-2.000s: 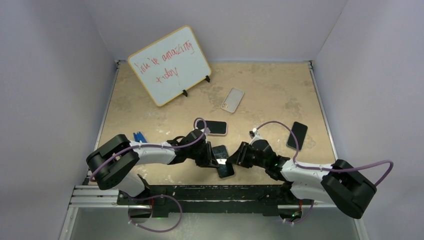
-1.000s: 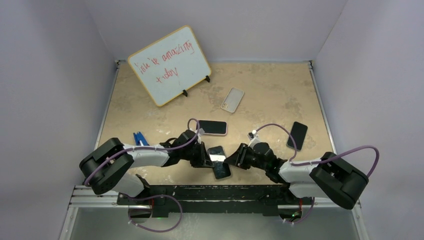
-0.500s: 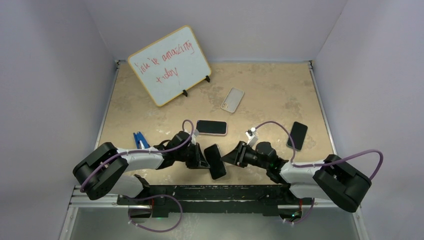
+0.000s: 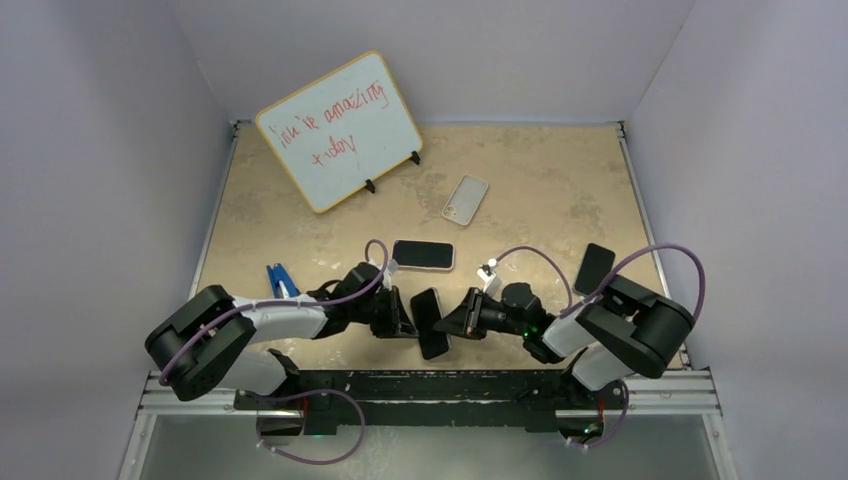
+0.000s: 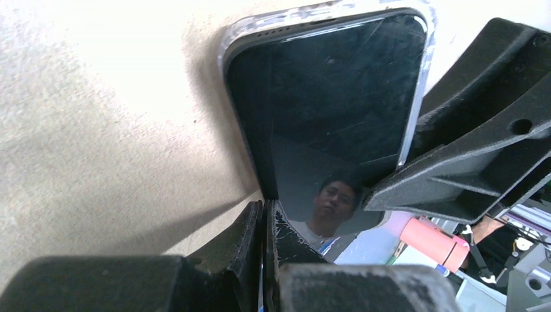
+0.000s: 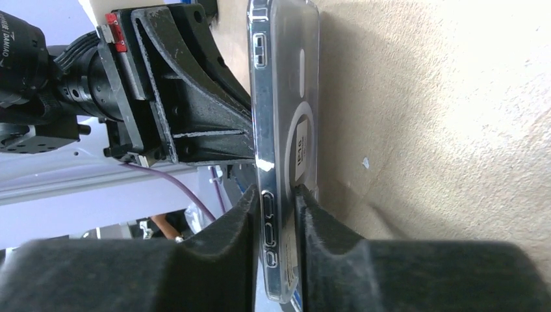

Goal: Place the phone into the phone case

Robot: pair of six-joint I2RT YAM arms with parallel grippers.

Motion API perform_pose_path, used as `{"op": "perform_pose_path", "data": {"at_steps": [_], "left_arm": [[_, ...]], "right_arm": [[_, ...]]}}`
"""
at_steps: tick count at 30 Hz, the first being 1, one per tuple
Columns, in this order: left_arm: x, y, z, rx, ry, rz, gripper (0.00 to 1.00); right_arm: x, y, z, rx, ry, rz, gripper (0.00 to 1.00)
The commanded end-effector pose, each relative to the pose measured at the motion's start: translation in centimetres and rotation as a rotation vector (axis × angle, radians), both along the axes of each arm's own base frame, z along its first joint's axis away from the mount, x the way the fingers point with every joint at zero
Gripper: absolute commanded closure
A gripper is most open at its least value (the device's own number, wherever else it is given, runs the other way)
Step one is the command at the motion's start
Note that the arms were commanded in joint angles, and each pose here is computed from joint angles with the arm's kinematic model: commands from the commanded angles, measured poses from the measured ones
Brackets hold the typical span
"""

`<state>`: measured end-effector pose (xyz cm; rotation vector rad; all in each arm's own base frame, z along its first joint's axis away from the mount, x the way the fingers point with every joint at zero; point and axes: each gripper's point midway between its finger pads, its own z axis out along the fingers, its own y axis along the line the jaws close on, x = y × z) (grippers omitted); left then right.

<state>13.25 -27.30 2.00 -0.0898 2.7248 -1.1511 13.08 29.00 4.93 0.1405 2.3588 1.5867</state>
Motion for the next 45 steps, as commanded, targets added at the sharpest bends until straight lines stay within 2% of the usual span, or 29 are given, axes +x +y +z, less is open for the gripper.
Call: {"op": "perform_pose_path", "data": {"at_steps": [1, 4, 6, 9, 12, 13, 14, 16, 19, 24, 30, 36, 45], "left_arm": [[0.5, 1.4, -1.3, 0.102, -0.037, 0.017, 1.00], [0.6, 0.9, -0.3, 0.069, -0.060, 0.002, 0.97], [0.9, 0.3, 1.1, 0.030, -0.091, -0.016, 0.90], [2.0, -0.1, 4.1, -0.004, -0.180, -0.031, 0.68], [2.9, 0.2, 7.4, -0.051, -0.259, -0.033, 0.52], [3.1, 0.4, 8.4, -0.070, -0.280, -0.035, 0.33], [3.3, 0.7, 9.4, -0.087, -0.298, -0.035, 0.22], [3.7, 1.2, 10.8, -0.115, -0.327, -0.033, 0.15], [4.1, 1.9, 12.8, -0.178, -0.352, -0.024, 0.13], [3.2, 1.5, 18.0, -0.435, -0.427, -0.058, 0.12], [2.6, 1.5, 21.1, -0.493, -0.513, -0.106, 0.12], [2.3, 1.2, 21.4, -0.512, -0.530, -0.152, 0.10], [1.1, 0.7, 23.5, -0.707, -0.584, -0.184, 0.11]], "right_arm": [[-0.2, 1.2, 2.2, 0.101, -0.021, 0.029, 0.81], [-0.1, 1.2, 1.8, 0.093, -0.015, 0.030, 0.93], [-0.1, 1.3, 1.9, 0.105, -0.017, 0.030, 1.00], [-0.1, 1.4, 2.7, 0.133, -0.022, 0.040, 1.00], [0.1, 1.6, 4.0, 0.163, -0.055, 0.053, 1.00], [0.2, 1.6, 4.4, 0.170, -0.070, 0.055, 1.00], [0.4, 1.6, 4.8, 0.173, -0.082, 0.053, 1.00], [0.7, 1.5, 5.7, 0.183, -0.109, 0.048, 1.00], [1.1, 1.7, 7.8, 0.219, -0.165, 0.050, 1.00], [1.5, 1.6, 12.0, 0.285, -0.274, 0.038, 1.00], [1.4, 0.7, 16.1, 0.351, -0.370, -0.001, 1.00], [1.2, 0.0, 17.9, 0.393, -0.397, -0.027, 1.00], [-0.5, -0.6, 21.6, 0.569, -0.445, 0.019, 1.00]]}}
